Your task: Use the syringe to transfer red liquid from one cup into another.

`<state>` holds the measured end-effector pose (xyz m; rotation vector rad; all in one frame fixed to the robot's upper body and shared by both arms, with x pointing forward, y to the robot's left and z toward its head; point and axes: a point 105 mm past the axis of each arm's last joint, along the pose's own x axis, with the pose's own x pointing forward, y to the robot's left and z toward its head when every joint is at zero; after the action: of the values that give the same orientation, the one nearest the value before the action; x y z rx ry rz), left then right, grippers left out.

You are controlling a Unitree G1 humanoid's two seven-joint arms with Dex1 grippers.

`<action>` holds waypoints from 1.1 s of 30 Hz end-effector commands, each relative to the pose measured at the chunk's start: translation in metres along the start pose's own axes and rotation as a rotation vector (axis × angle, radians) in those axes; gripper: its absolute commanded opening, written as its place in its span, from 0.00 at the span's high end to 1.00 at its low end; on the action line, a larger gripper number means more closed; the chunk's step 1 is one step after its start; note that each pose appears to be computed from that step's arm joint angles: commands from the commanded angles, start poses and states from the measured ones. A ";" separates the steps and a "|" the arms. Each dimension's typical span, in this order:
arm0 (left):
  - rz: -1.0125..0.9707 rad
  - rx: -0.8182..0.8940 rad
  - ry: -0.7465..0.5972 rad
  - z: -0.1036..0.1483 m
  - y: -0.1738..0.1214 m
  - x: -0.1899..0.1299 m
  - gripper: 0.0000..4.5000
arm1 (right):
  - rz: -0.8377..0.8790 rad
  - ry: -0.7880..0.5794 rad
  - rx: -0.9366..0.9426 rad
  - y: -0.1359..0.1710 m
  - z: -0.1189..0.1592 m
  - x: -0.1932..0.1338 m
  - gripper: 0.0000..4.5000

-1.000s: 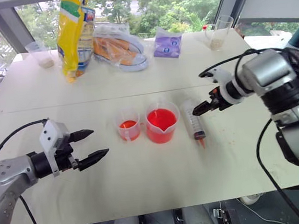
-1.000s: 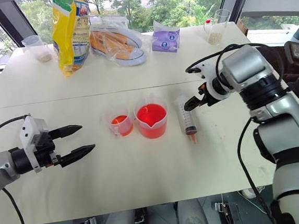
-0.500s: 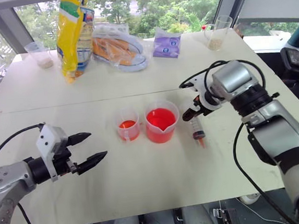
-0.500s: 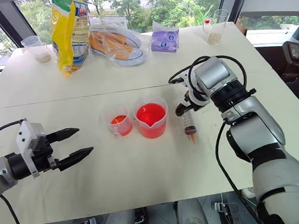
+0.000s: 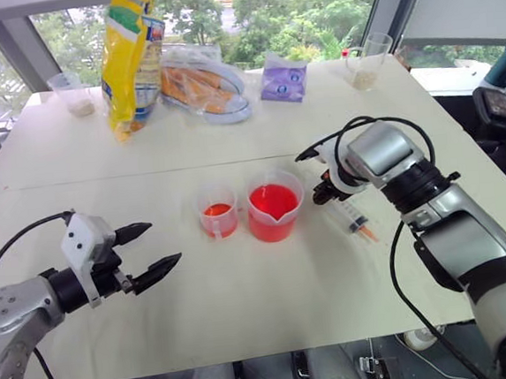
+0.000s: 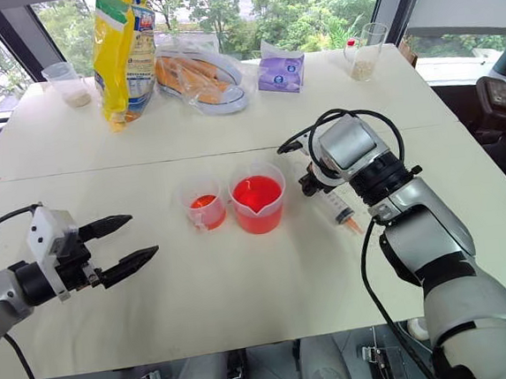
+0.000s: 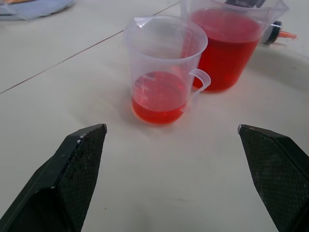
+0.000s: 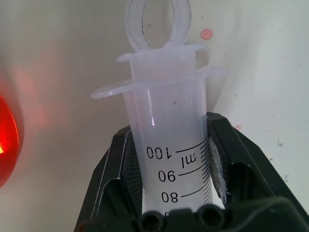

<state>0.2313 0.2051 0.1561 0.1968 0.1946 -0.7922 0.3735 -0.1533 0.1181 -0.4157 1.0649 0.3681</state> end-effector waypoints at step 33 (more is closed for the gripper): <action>-0.268 0.105 -0.320 0.147 0.022 0.015 0.00 | 0.543 -1.557 -0.258 0.065 0.063 -0.212 0.68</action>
<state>0.2732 0.1770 0.2905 0.1386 -0.1065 -1.0681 0.3077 -0.0919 0.3235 0.0701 -0.3663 1.0402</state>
